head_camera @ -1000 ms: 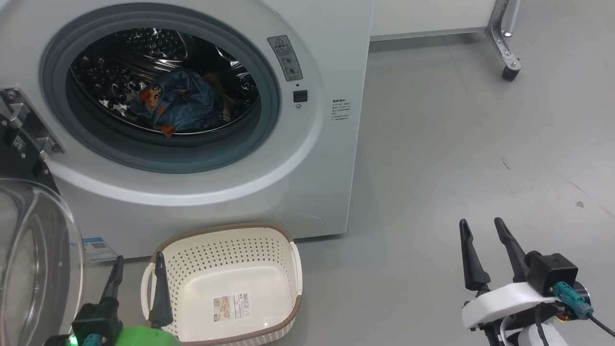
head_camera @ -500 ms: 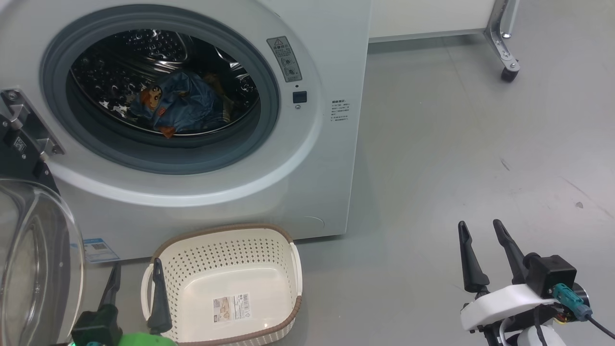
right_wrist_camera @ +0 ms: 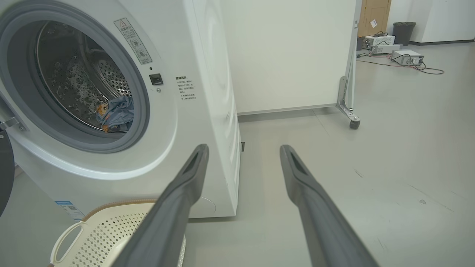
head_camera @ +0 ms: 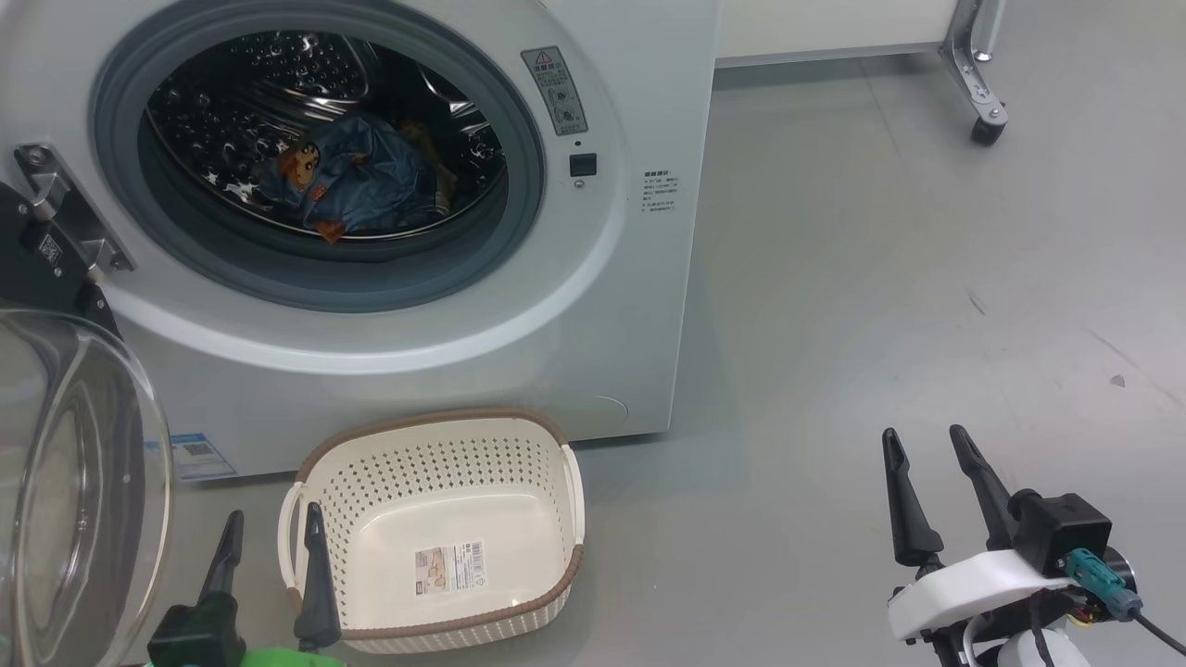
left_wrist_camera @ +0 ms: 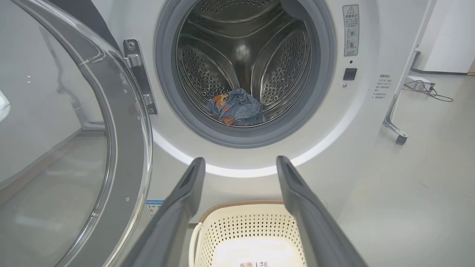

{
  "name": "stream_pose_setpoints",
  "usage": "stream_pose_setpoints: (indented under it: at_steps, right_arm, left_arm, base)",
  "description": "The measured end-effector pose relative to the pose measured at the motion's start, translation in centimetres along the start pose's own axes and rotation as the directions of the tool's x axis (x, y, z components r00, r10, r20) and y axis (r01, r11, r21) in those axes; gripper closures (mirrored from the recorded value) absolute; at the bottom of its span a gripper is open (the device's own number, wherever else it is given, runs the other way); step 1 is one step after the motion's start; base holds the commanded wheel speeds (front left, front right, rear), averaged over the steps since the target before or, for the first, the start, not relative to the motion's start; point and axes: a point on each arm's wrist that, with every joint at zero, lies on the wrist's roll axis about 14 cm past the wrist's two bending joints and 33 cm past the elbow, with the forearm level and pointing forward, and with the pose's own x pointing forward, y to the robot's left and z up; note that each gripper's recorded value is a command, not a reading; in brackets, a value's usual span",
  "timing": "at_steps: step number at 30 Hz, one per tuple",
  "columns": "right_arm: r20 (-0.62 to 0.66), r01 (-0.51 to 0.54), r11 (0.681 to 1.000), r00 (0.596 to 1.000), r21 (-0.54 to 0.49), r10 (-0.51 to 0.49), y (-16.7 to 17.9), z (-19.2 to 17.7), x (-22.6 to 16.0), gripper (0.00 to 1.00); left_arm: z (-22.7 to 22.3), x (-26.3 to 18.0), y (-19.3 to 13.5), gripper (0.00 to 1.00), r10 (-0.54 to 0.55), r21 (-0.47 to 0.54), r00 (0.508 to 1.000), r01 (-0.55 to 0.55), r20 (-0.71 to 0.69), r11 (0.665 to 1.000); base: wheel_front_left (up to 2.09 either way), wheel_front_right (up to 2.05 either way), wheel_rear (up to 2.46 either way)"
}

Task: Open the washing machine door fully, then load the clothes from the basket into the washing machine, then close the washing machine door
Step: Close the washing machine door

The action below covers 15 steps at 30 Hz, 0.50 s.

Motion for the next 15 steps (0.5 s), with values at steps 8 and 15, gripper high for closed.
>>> stream_pose_setpoints:
  at_steps: [8, 15]
  right_arm:
    - [-0.009, -0.003, 1.0, 1.0, 0.001, 0.003, 0.07, -0.28, 0.18, 0.0]
    - [-0.017, -0.004, 1.0, 1.0, 0.002, 0.004, 0.1, -0.54, 0.28, 0.0]
  left_arm:
    - [-0.01, 0.06, 0.0, 0.0, 0.001, -0.002, 1.0, -0.001, 0.0, 1.0]
    - [-0.14, 0.12, 0.09, 0.0, 0.005, -0.001, 1.0, -0.005, -0.004, 1.0]
  base:
    - [-1.11, 1.11, 0.0]
    - [-1.17, 1.17, 0.0]
